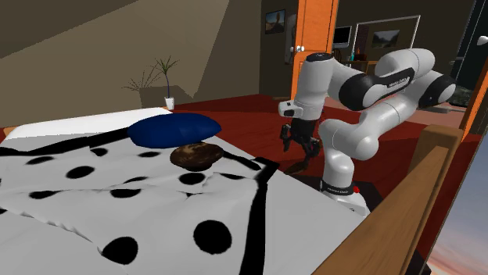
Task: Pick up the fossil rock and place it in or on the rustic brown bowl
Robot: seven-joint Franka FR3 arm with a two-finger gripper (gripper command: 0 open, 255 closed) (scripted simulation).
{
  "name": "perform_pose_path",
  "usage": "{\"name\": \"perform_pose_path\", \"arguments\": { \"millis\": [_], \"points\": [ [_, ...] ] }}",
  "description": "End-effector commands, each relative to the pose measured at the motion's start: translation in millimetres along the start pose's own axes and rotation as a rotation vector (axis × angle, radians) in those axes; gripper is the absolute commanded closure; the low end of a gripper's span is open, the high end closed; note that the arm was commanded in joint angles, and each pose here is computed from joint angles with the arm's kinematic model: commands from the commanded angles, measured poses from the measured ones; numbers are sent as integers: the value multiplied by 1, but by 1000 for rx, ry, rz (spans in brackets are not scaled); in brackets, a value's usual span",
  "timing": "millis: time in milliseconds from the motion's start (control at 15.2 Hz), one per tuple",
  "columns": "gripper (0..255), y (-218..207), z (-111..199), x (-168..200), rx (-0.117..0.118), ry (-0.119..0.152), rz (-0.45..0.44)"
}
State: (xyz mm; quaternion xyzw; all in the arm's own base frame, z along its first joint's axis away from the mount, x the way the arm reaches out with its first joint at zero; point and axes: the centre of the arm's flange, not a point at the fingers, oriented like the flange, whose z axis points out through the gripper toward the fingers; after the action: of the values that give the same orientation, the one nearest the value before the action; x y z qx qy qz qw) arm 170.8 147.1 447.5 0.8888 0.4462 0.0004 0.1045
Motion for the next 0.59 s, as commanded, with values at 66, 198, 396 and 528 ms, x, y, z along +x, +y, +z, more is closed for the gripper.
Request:
{"name": "perform_pose_path", "arguments": {
  "millis": [66, 198, 396, 528],
  "points": [
    [0, 22, 1, -30, 145, 95, 2],
    [0, 20, 12, -29, 145, 95, 2],
    [0, 18, 27, -27, 145, 95, 2],
    [0, 17, 36, -27, 145, 95, 2]
  ]
}}
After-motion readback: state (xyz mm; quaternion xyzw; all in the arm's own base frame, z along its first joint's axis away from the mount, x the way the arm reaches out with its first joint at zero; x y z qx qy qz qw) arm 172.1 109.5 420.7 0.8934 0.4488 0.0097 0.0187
